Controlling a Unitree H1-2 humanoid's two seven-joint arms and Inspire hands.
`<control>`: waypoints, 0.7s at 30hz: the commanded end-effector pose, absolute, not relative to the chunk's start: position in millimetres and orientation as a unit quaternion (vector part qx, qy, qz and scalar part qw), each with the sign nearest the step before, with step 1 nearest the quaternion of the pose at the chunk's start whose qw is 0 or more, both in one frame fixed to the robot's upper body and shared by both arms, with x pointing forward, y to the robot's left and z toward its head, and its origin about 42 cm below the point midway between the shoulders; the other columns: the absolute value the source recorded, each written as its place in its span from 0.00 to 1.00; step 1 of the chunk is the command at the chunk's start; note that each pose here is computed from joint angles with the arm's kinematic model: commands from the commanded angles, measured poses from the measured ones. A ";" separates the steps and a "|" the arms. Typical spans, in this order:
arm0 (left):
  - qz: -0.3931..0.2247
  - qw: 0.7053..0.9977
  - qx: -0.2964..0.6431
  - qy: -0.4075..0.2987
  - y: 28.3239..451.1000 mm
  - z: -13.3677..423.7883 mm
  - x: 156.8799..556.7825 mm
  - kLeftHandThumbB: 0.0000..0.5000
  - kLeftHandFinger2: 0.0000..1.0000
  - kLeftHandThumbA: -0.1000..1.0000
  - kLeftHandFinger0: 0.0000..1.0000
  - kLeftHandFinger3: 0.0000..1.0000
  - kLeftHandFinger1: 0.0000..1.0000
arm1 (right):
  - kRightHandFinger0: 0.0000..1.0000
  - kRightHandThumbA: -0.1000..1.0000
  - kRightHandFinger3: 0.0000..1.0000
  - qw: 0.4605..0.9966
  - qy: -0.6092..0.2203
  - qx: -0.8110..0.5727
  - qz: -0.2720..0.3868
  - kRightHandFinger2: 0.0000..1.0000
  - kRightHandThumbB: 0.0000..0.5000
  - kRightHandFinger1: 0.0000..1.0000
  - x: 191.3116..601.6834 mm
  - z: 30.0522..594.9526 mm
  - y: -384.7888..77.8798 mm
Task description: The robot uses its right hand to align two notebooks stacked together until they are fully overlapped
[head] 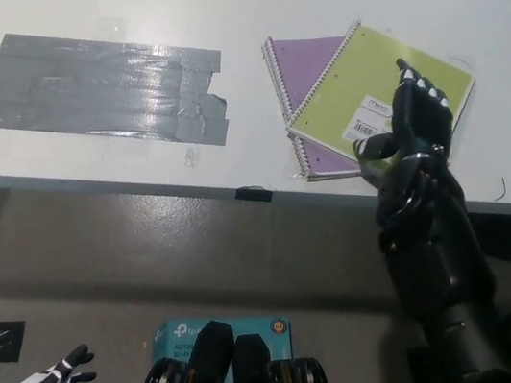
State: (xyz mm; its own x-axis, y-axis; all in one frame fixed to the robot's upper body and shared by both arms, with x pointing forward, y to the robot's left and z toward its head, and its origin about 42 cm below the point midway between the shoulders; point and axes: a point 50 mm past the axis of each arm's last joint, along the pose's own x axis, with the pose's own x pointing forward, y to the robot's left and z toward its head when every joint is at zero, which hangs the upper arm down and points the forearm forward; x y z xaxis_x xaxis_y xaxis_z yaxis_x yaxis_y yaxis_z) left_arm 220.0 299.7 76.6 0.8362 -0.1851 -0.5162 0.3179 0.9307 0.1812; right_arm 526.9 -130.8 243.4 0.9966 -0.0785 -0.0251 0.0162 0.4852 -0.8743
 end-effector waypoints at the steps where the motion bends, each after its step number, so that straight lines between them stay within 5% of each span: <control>1: -0.126 0.951 0.135 0.247 301.8 84.2 216.8 0.95 0.94 1.00 0.80 1.00 0.82 | 1.00 0.88 1.00 0.858 0.011 -0.511 -0.053 1.00 0.29 1.00 530.8 253.7 -139.2; 12: -0.129 0.951 0.137 0.246 298.1 84.1 215.3 0.92 0.91 1.00 0.78 1.00 0.80 | 1.00 0.89 1.00 0.838 0.055 -0.540 -0.062 1.00 0.34 1.00 524.9 223.1 -170.9; 14: -0.141 0.946 0.153 0.247 296.4 83.9 216.5 1.00 0.90 1.00 0.78 1.00 0.80 | 1.00 0.83 1.00 0.832 0.057 -0.550 -0.047 1.00 0.30 1.00 521.0 216.1 -168.7; 21: -0.147 0.946 0.154 0.243 298.2 87.5 219.1 0.94 0.92 1.00 0.77 1.00 0.80 | 1.00 0.86 1.00 0.809 0.035 -0.587 0.008 1.00 0.32 1.00 518.3 207.8 -156.6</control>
State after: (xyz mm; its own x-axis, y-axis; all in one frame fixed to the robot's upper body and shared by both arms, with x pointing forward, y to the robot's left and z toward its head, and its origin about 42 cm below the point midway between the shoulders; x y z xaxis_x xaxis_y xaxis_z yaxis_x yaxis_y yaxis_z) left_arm 218.5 294.1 78.2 0.8355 -0.1980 -0.5126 0.3375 0.9210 0.1944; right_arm 512.4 -158.0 194.0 0.9914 -0.0896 -0.0949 -0.0563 0.3619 -0.9305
